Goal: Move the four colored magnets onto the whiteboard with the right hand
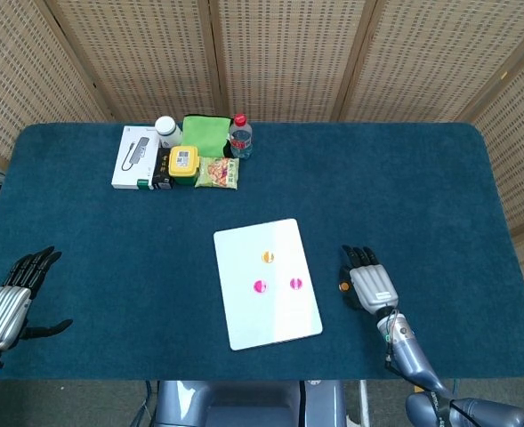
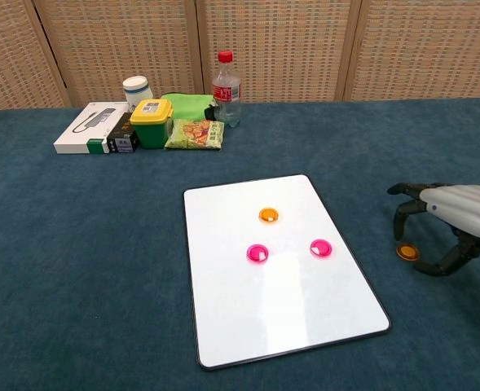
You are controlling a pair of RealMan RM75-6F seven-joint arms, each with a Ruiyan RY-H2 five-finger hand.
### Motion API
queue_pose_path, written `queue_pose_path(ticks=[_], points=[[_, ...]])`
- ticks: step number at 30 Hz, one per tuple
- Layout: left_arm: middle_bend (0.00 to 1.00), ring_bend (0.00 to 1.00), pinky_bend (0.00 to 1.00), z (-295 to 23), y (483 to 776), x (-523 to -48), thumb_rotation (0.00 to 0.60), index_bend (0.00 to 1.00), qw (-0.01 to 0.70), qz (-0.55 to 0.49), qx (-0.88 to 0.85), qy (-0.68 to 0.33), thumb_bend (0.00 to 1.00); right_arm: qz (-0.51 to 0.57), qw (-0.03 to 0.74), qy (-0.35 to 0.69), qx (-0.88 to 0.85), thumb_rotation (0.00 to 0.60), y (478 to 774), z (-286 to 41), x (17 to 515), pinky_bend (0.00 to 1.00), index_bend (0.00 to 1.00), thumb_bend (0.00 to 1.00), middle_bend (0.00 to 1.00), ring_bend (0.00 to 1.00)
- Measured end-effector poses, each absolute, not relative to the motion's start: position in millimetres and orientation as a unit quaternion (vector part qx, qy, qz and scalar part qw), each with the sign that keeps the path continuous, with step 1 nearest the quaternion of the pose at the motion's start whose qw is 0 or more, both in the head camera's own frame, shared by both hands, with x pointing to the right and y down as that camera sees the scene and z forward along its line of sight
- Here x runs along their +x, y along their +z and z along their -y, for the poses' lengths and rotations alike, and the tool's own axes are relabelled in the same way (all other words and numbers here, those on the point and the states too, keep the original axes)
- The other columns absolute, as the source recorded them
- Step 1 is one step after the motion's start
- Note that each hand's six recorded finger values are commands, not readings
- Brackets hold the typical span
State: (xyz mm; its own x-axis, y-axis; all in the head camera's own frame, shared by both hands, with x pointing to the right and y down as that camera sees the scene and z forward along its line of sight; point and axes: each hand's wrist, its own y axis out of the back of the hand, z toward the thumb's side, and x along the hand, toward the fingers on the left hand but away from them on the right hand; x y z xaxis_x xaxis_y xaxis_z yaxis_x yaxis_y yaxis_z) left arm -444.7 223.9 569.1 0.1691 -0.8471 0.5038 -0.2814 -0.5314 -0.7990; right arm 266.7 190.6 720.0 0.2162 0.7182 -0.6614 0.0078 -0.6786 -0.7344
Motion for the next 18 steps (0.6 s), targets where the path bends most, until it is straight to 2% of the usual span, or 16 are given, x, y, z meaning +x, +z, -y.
queue_pose_path(ticks=[18], points=[[0.0, 0.0, 0.0, -223.8, 569.3, -444.7, 0.6, 0.0, 0.278, -0.397, -0.711, -0.51, 0.0, 0.253, 0.303, 0.577, -0.715, 0.6, 726.7, -187.0, 268.1, 0.0, 0.39, 0.34, 0.04, 0.0]])
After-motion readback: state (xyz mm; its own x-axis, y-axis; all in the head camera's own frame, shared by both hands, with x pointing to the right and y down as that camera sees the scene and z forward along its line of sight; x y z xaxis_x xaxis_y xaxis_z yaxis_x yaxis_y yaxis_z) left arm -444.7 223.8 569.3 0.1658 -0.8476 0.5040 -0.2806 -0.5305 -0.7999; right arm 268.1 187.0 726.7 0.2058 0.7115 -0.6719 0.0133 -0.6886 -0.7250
